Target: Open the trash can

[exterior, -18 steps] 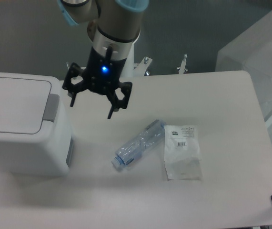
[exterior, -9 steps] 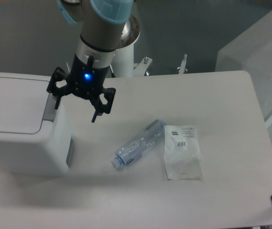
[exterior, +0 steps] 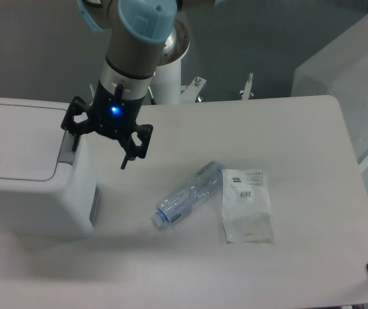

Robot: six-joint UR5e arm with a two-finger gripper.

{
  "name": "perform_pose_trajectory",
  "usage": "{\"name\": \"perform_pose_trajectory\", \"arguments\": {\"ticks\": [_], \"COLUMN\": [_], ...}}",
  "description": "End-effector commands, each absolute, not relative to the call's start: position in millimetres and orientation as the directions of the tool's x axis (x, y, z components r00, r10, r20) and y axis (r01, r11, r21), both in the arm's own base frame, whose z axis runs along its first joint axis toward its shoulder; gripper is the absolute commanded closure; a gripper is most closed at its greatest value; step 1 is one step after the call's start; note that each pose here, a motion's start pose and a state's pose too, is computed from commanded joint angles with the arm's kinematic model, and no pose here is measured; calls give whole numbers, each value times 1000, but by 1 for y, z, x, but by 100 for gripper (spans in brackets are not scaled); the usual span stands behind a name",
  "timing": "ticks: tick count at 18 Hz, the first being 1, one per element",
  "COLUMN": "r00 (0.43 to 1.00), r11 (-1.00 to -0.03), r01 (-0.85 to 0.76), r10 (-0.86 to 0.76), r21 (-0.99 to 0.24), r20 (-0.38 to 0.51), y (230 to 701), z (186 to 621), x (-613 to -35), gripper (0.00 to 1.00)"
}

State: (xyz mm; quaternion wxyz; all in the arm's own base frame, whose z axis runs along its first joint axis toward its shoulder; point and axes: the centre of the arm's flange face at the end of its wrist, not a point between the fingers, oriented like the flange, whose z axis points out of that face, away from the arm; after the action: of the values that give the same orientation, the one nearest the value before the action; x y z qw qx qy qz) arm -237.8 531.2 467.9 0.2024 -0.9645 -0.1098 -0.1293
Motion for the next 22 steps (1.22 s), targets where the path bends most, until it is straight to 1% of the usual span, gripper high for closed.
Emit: {"name": "perform_pose_trajectory", "arguments": {"ticks": [6,9,12,17,20,22], "r00": [942,946,950,959,977,987], "r11": [-894,-888,-870,-811,-851,-877], "r01": [264,259,273,283,202,119], "r10": [160,155,176,238,210,153], "r21": [-362,-380,-411,-511,-485,-466], "r20": [294,284,259,154,38,-37], "y": [531,531,523,498,475,459], "z": [468,478,486,500,488,486], "x": [-238,-240,-262,-323,-361,-381], "gripper": [0,0,0,0,0,0]}}
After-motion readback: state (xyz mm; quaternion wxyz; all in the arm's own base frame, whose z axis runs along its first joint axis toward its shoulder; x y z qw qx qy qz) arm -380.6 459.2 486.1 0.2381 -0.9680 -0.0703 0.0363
